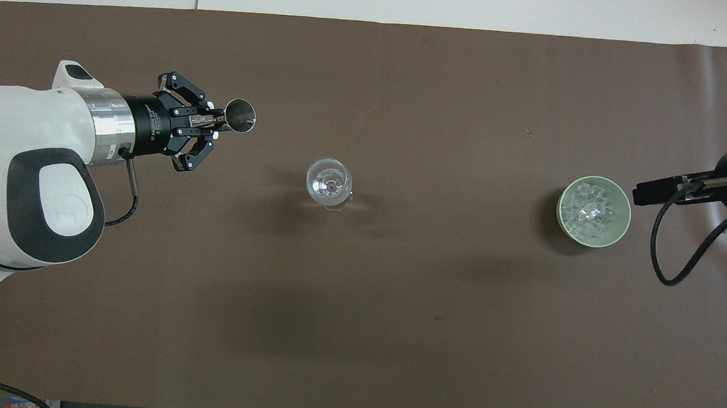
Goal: Pour wine and add ice with both arms
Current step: 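Carry the jigger back with the left gripper while the right gripper reaches the cup, then set down the jigger with the left gripper while the right gripper grasps the cup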
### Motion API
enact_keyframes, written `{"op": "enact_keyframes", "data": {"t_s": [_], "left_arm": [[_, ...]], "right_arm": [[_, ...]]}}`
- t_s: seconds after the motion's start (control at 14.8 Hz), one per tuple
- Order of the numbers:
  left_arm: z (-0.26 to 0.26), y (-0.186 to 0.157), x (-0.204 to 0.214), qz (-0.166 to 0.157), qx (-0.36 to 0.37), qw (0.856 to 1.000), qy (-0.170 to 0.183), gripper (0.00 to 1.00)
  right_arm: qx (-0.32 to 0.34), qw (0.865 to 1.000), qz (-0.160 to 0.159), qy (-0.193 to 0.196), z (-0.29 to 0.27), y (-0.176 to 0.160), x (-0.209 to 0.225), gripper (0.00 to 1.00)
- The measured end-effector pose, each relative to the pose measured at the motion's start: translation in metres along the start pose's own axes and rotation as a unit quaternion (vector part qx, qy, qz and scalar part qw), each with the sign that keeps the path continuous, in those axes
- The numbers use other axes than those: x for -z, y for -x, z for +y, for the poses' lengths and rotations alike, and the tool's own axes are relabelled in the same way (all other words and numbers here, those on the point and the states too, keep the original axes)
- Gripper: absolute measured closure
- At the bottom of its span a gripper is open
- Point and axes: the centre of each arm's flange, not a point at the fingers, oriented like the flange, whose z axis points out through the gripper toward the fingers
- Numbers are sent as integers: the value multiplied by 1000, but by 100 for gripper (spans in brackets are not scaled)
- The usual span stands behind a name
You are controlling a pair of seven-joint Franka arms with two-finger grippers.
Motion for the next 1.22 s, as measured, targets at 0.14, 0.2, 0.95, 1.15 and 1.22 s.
{"op": "enact_keyframes", "data": {"t_s": [0.14,0.2,0.95,1.15,1.22], "left_arm": [[7,-40,6,-23,15,1000,-4,79],[11,-62,11,-36,25,999,-5,79],[4,-280,39,-192,134,970,63,79],[-9,-331,38,-223,154,959,89,79],[-12,-342,33,-231,165,954,98,79]], "right_arm": [[48,999,-1,-1,4,3,-24,0],[68,998,-2,-1,6,4,-38,0],[195,981,14,13,17,5,-182,4],[195,980,17,16,17,3,-191,8],[195,980,18,16,18,3,-195,8]]}}
